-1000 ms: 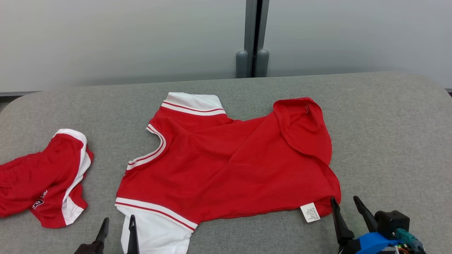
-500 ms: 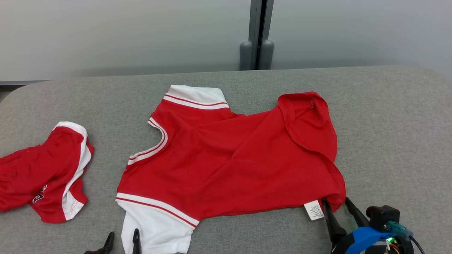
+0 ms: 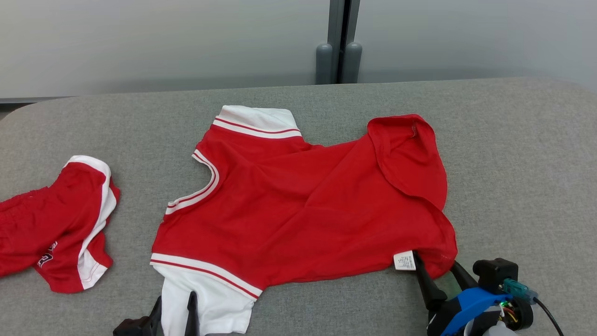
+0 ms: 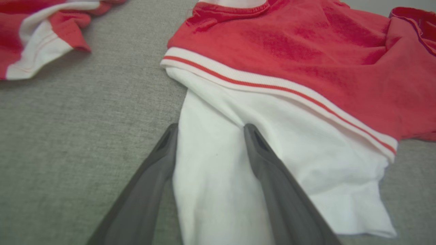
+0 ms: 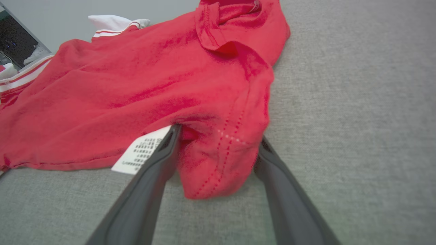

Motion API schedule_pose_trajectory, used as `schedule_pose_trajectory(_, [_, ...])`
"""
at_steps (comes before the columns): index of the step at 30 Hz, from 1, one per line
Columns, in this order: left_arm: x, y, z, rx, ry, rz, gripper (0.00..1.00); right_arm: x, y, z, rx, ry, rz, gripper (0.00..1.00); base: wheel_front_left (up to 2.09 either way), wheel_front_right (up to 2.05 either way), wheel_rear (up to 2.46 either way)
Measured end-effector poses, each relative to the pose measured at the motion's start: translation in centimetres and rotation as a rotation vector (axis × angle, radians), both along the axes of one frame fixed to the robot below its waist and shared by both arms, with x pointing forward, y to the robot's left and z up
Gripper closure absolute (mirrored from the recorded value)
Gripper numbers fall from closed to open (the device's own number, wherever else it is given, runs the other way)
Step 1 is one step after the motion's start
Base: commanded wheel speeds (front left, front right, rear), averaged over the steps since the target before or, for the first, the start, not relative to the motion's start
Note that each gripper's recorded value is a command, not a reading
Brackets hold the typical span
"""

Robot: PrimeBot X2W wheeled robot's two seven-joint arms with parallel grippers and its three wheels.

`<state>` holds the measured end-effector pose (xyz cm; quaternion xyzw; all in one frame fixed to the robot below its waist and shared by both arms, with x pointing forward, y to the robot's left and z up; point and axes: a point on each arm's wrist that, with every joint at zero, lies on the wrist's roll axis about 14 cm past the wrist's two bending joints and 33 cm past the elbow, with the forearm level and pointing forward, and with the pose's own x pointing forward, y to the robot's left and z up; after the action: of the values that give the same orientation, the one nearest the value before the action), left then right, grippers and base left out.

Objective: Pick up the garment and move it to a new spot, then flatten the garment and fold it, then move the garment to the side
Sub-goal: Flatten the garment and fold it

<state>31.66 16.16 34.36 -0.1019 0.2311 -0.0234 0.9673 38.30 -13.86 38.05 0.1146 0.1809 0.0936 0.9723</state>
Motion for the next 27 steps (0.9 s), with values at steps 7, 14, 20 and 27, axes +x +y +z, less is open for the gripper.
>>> schedule_pose_trajectory(7, [0.1,-0.8,-0.2,-0.021,0.009,-0.017,0.0,0.4,0.7,0.8,0.021,-0.025,0.022,0.0,0.0,0.0,0.0])
schedule_pose_trajectory(14, [0.0,-2.2,-0.4,-0.05,0.021,-0.047,1.0,0.5,0.8,1.1,0.033,-0.032,0.021,1.0,0.0,0.0,0.0])
schedule_pose_trajectory(20, [0.9,-2.6,0.5,-0.127,-0.007,-0.008,1.0,1.5,1.4,3.3,0.039,-0.11,0.047,1.0,0.0,0.0,0.0])
schedule_pose_trajectory(27, [4.2,-3.5,5.7,-0.21,-0.187,-0.002,1.0,1.3,2.3,6.3,0.033,-0.214,0.112,1.0,0.0,0.0,0.0])
